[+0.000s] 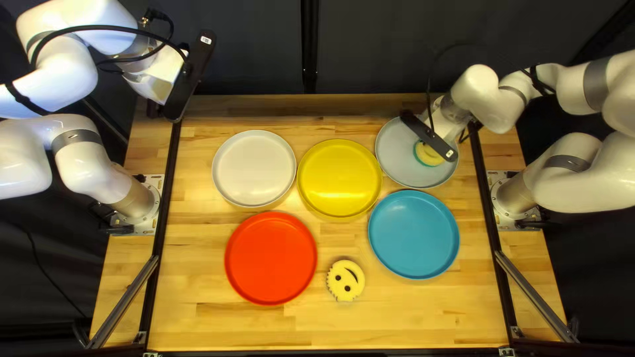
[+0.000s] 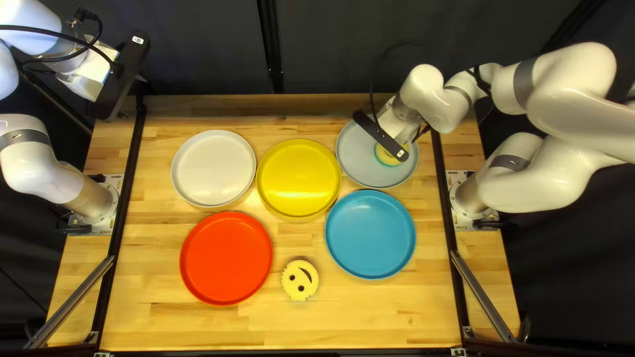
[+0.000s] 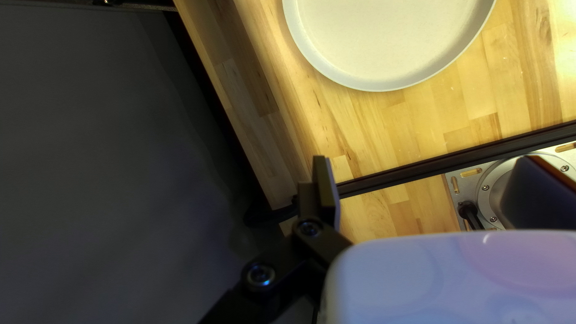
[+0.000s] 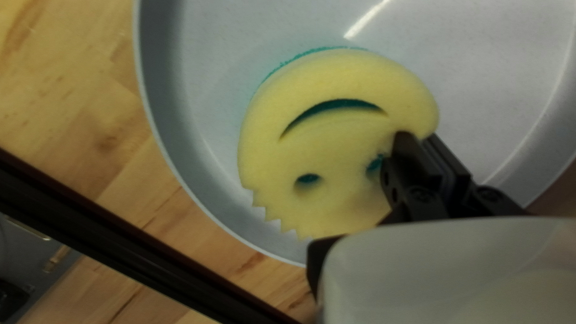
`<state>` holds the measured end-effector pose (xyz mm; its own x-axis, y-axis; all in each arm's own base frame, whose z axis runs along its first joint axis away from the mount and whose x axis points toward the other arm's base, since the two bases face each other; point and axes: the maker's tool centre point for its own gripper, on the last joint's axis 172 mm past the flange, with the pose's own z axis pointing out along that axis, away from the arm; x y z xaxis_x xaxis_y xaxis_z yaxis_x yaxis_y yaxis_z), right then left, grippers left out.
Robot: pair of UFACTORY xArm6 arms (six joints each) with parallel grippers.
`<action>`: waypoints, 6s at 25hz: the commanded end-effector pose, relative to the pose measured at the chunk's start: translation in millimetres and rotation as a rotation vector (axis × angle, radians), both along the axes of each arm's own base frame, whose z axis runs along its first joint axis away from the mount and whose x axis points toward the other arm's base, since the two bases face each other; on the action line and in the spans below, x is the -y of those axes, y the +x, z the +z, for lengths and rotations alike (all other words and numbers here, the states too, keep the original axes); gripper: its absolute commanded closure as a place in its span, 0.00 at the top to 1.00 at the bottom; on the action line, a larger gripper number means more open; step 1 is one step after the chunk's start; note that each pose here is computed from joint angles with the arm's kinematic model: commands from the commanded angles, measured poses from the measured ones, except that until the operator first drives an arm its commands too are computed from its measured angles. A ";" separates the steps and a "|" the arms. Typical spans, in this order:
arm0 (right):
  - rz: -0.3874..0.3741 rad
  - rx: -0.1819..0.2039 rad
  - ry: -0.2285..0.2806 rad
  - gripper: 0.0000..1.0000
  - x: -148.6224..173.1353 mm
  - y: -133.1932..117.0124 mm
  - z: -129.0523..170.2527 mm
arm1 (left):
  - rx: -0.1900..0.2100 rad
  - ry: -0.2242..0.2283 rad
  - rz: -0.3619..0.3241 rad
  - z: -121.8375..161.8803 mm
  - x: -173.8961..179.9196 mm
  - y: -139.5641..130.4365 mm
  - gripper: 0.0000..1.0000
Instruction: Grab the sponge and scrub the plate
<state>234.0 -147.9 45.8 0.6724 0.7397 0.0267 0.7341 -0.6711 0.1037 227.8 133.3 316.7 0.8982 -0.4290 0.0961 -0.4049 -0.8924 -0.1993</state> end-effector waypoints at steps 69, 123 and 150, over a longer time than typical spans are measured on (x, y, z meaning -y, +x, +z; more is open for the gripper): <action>0.051 -0.037 0.042 0.00 -15.2 14.8 0.6 | 0.000 0.000 0.000 0.0 0.0 0.0 1.00; 0.027 -0.035 0.080 0.00 38.9 85.6 -2.1 | 0.000 0.000 0.000 0.0 0.0 0.0 1.00; 0.035 -0.053 0.073 0.00 37.6 90.8 -0.9 | 0.000 0.000 0.000 0.0 0.0 0.0 1.00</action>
